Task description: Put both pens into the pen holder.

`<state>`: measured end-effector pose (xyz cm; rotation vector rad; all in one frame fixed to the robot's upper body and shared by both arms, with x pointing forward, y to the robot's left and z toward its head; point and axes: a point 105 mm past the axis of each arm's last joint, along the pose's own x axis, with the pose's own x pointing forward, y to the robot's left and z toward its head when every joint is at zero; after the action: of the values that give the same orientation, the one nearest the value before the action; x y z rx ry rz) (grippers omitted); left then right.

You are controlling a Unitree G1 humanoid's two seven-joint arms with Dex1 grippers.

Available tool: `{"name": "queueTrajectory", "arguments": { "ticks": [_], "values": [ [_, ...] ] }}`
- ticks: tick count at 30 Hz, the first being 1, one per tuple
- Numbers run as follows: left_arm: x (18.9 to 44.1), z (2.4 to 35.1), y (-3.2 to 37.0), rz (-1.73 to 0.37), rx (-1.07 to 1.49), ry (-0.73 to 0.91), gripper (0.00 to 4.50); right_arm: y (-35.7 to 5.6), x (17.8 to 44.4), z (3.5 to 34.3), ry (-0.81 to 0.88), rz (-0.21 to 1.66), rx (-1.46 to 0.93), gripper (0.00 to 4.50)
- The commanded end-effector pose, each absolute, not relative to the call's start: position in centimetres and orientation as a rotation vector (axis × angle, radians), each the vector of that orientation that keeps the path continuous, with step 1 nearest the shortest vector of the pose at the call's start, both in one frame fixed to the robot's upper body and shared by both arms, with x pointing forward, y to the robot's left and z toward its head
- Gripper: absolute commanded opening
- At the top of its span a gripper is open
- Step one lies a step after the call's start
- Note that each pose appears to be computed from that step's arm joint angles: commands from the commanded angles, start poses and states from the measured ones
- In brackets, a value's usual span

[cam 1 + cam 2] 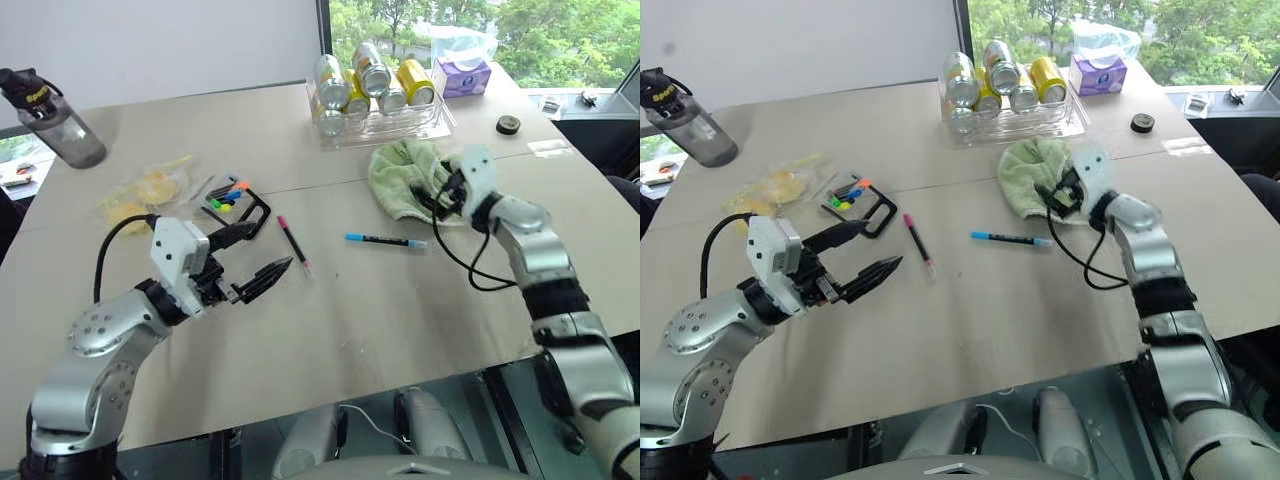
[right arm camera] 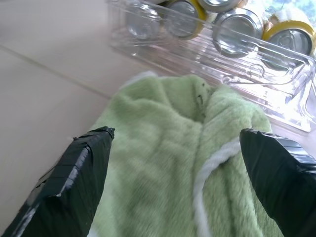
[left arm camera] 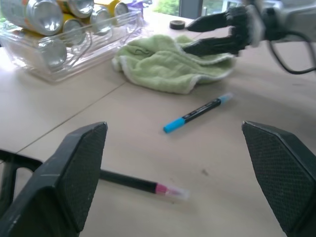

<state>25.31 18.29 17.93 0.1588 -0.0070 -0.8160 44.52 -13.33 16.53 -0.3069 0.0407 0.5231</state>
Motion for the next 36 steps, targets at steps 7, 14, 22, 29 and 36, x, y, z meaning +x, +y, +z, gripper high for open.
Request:
{"name": "queueTrajectory", "arguments": {
  "ticks": [7, 14, 22, 29, 36],
  "values": [
    [23.7, 20.6, 18.3, -0.87, 0.225, 0.021, 4.5, -15.1, 46.5, 13.1, 0.339, 0.412, -0.267, 4.39],
    [23.7, 20.2, 18.0, -0.848, 0.209, 0.032, 4.5, -15.1, 46.6, 13.6, 0.298, 0.421, -0.275, 1.67],
    [24.5, 20.4, 17.7, -0.855, 0.231, 0.024, 4.5, -19.9, 46.8, 19.4, 0.121, 0.291, -0.327, 0.05],
    [25.4, 20.2, 17.5, -0.876, 0.26, 0.024, 4.5, -24.4, 41.3, 23.9, 0.102, 0.369, -0.383, 0.05],
    [26.6, 20.1, 17.4, -0.892, 0.286, 0.01, 4.5, -28.4, 36.4, 22.0, 0.264, 0.363, -0.405, 1.24]
  ]
}}
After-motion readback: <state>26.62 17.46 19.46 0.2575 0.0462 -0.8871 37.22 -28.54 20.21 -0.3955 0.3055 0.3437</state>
